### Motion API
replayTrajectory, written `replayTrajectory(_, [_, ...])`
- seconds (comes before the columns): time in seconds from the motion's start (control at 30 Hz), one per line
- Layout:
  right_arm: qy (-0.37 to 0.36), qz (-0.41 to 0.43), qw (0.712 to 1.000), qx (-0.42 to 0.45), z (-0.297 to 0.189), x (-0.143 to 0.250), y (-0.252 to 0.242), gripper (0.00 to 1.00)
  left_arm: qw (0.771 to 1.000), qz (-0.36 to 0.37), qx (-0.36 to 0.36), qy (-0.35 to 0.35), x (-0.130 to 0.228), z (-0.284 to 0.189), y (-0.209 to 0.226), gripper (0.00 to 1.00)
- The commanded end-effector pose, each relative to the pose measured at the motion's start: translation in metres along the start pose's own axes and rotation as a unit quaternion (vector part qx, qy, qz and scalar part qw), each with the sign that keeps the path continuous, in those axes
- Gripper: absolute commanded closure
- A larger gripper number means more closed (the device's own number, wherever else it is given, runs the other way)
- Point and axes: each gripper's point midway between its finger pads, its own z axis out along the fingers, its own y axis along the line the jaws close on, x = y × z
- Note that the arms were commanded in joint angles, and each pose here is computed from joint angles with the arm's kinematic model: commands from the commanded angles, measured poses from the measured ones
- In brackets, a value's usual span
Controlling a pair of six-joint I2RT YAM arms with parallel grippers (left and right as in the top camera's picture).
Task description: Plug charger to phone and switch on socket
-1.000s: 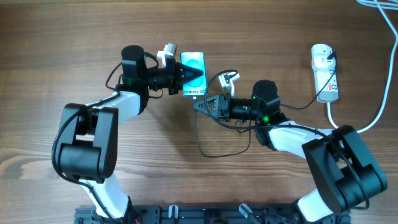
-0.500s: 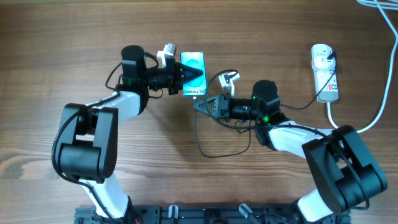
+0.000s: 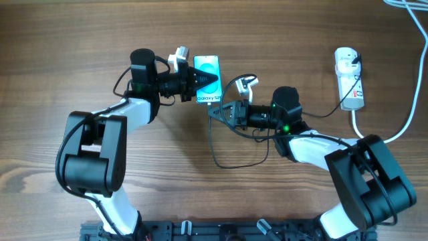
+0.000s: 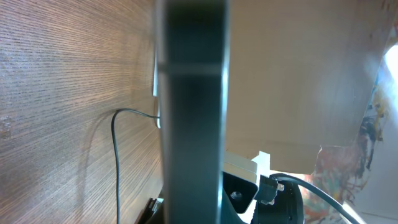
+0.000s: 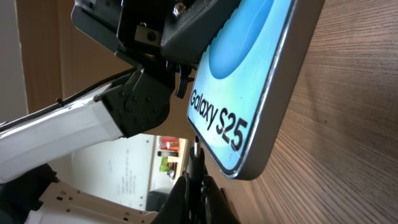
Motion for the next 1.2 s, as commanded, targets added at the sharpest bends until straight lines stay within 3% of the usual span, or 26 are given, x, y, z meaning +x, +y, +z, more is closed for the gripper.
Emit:
replayTrajectory(0.0, [-0.004, -0.002, 1.0, -0.003, -0.0024, -0.001, 0.0054, 0.96, 1.0, 0.011, 0.005, 0.005, 0.0001, 0.0013, -0.007, 0.96])
replayTrajectory(1.17, [0.008, -0.002, 1.0, -0.006, -0.0024, 0.0034, 0.0064, 0.96, 1.0, 0.011, 0.005, 0.003, -0.0006, 0.0012, -0.0069, 0.96])
